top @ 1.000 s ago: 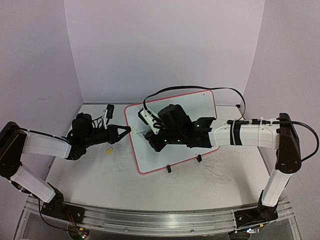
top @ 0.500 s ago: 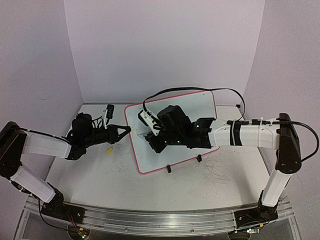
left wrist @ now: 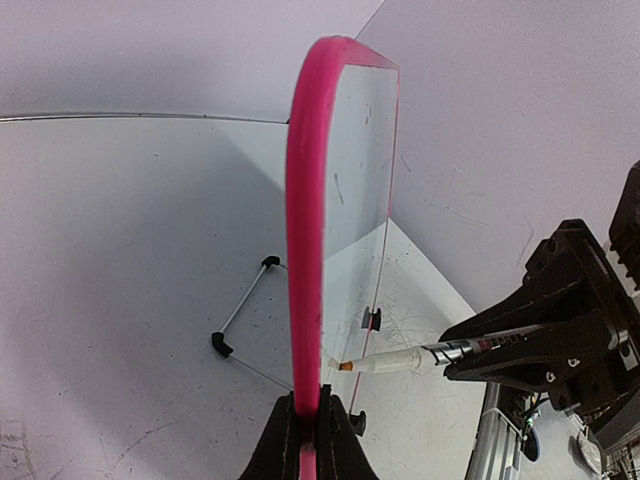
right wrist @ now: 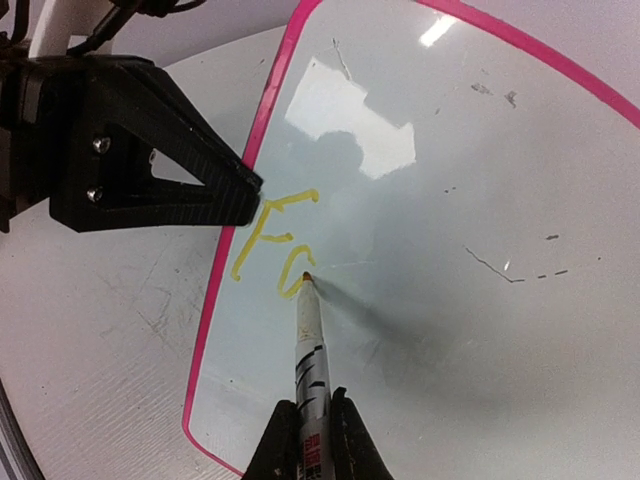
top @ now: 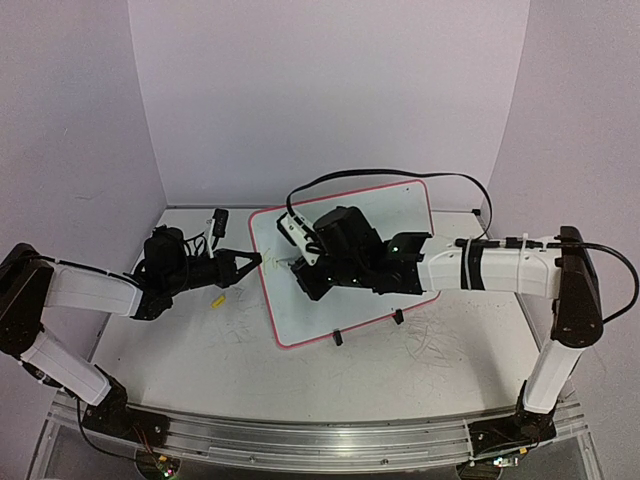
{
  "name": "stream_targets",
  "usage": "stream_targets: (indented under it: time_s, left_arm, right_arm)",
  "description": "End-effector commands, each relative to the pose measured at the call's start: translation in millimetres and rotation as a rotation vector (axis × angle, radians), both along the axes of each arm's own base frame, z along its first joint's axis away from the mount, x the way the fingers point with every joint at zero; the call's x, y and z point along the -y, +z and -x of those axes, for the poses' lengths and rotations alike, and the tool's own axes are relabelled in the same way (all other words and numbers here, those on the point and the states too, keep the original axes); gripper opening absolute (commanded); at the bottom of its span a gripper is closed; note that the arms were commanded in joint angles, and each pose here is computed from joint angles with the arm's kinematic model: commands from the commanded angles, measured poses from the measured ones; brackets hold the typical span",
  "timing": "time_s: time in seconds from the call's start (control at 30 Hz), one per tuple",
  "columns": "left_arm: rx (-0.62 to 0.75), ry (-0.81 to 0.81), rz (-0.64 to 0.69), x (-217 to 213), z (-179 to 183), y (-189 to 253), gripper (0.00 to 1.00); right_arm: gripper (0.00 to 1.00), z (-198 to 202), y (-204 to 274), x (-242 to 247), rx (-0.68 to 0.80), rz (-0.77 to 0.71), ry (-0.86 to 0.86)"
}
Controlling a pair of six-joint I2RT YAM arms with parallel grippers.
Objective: Write a sentence on the whiteboard
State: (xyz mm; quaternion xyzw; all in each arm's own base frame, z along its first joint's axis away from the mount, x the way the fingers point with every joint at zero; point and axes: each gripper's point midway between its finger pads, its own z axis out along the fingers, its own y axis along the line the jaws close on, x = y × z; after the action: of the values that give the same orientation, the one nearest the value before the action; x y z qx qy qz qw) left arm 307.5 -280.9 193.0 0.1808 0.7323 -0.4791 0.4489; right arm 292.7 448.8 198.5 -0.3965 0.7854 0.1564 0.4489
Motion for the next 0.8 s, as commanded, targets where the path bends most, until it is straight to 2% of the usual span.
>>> stream_targets:
  time_s: [0.0, 0.77]
  left_arm:
    - [0.078, -0.023, 0.028, 1, 4, 24, 0.0]
    - [0.08, -0.022, 0.025, 1, 4, 24, 0.0]
  right_arm:
    - [0.0, -16, 14, -3, 0.038, -0.031, -0.062]
    - [0.0, -3, -6, 6, -0.033, -0.024, -0.053]
